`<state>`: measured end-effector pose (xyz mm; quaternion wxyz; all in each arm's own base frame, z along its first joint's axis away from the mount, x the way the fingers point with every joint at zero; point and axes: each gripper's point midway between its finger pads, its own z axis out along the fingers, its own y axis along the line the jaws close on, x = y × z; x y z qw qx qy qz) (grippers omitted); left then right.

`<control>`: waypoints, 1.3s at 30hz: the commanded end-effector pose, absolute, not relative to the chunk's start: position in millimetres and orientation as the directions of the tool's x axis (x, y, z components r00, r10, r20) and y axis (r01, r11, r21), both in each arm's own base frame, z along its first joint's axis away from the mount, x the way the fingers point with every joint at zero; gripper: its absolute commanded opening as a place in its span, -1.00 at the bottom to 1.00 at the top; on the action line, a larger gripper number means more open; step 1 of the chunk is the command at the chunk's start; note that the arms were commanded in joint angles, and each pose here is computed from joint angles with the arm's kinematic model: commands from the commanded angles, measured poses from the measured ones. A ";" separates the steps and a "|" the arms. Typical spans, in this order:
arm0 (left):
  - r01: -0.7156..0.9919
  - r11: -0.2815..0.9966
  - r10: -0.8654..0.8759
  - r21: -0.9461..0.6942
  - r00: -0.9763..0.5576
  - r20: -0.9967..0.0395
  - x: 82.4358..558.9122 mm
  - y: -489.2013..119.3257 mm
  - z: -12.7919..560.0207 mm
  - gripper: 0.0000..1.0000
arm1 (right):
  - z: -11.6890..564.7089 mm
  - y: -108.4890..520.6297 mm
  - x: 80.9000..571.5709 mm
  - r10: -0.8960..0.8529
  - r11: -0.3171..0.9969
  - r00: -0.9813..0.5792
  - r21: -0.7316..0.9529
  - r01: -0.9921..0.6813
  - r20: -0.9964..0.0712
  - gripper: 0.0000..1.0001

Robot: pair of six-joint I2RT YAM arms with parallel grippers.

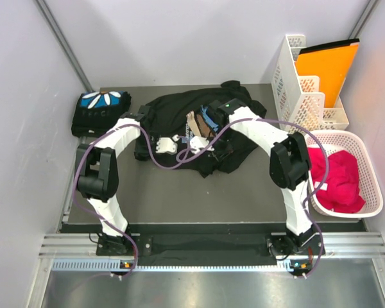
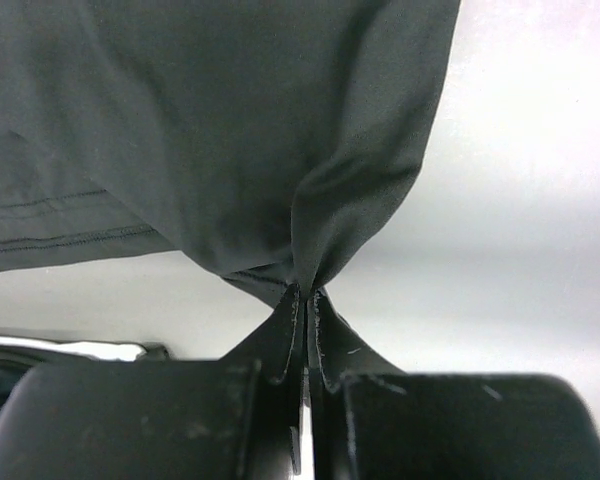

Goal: Fold and stack the t-shirts
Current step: Flatten the tshirt out

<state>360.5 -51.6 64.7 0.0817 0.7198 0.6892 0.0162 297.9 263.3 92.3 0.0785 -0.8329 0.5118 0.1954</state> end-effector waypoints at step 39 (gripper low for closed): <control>0.986 -0.052 0.992 0.161 0.070 -0.103 347.3 -61.1 79.6 -1.00 | 146.8 319.7 360.9 -0.748 -0.303 0.453 -0.359 -0.883 -0.485 -0.94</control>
